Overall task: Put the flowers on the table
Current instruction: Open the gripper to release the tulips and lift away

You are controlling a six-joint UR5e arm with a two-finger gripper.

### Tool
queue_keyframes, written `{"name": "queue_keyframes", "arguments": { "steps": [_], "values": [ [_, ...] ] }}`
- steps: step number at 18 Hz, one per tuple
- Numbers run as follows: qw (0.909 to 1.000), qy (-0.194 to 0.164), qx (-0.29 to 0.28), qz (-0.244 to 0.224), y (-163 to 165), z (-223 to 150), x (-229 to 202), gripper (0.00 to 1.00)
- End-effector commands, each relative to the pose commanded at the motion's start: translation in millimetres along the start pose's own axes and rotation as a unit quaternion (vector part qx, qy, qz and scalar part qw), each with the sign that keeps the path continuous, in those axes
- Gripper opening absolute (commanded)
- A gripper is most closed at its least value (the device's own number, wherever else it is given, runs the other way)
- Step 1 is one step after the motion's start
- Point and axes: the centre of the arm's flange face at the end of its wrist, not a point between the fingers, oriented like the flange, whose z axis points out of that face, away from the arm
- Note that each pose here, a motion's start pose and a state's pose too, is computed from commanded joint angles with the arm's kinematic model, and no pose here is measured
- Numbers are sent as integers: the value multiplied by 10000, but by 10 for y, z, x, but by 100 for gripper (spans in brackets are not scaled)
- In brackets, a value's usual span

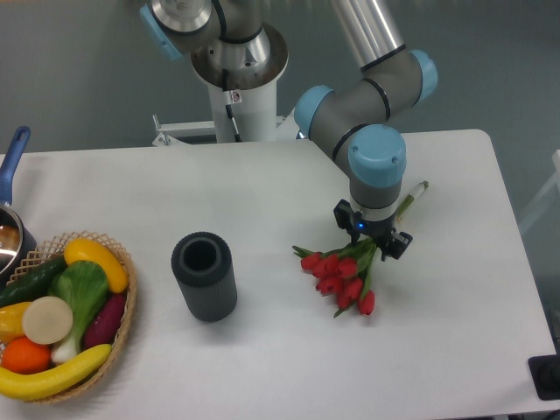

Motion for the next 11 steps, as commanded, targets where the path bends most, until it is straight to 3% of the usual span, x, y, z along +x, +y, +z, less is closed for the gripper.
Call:
{"name": "queue_keyframes", "arguments": {
  "steps": [5,11],
  "values": [
    [9951,-487,732,-453,-81,-889,-25,100],
    [9883,-676,1334,-308,-157,-1576,119,100]
  ]
}}
